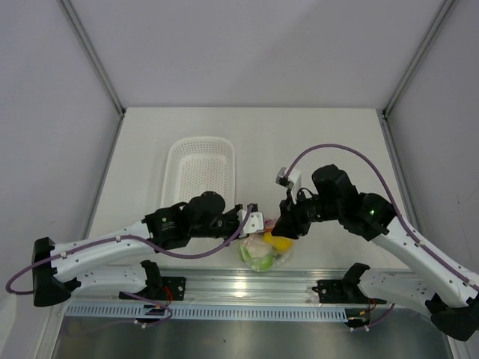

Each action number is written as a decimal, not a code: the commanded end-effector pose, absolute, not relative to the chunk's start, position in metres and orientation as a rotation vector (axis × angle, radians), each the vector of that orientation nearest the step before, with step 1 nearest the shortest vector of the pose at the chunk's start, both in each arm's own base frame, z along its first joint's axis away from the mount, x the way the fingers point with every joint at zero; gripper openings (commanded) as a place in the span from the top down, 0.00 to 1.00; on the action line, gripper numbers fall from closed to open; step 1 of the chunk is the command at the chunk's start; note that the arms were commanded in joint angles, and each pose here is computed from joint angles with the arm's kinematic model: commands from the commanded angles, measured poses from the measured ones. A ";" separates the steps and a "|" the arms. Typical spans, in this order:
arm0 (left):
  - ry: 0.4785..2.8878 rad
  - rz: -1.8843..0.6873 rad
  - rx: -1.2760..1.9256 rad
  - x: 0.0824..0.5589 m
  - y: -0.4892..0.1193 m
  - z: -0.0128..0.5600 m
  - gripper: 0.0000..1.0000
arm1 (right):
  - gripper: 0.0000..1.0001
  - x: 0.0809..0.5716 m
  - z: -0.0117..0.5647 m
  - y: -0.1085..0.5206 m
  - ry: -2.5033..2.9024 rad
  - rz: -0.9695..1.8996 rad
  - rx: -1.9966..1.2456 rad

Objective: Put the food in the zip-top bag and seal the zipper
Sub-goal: Zip the zipper food storage bag at the center of the board.

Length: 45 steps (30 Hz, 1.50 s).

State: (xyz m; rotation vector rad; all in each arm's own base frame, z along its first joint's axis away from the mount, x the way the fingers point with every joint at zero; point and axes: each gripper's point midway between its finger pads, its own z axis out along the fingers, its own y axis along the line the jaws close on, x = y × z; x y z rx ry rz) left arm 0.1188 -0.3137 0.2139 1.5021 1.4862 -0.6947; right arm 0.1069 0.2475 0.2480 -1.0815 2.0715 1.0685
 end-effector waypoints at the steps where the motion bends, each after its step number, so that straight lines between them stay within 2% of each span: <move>1: 1.456 -0.783 1.477 0.110 -0.318 0.244 0.99 | 0.62 0.107 0.271 0.257 1.992 1.109 -1.145; 24: 1.516 -0.894 1.514 0.100 -0.330 0.259 0.99 | 0.68 0.106 0.218 0.284 2.106 1.035 -1.272; 27: 1.529 -0.904 1.511 0.101 -0.330 0.259 0.99 | 0.76 0.108 0.211 0.283 2.124 1.010 -1.260; 28: 1.525 -0.909 1.510 0.101 -0.330 0.262 0.99 | 0.86 0.110 0.208 0.282 2.135 1.000 -1.252; 30: 1.533 -0.910 1.508 0.101 -0.330 0.262 0.99 | 1.00 0.113 0.202 0.281 2.157 0.962 -1.234; 40: 1.670 -0.781 1.442 0.119 -0.316 0.239 0.99 | 1.00 0.147 0.175 0.243 2.310 0.607 -0.911; 45: 1.716 -0.707 1.395 0.125 -0.300 0.231 1.00 | 1.00 0.159 0.174 0.233 2.372 0.610 -0.740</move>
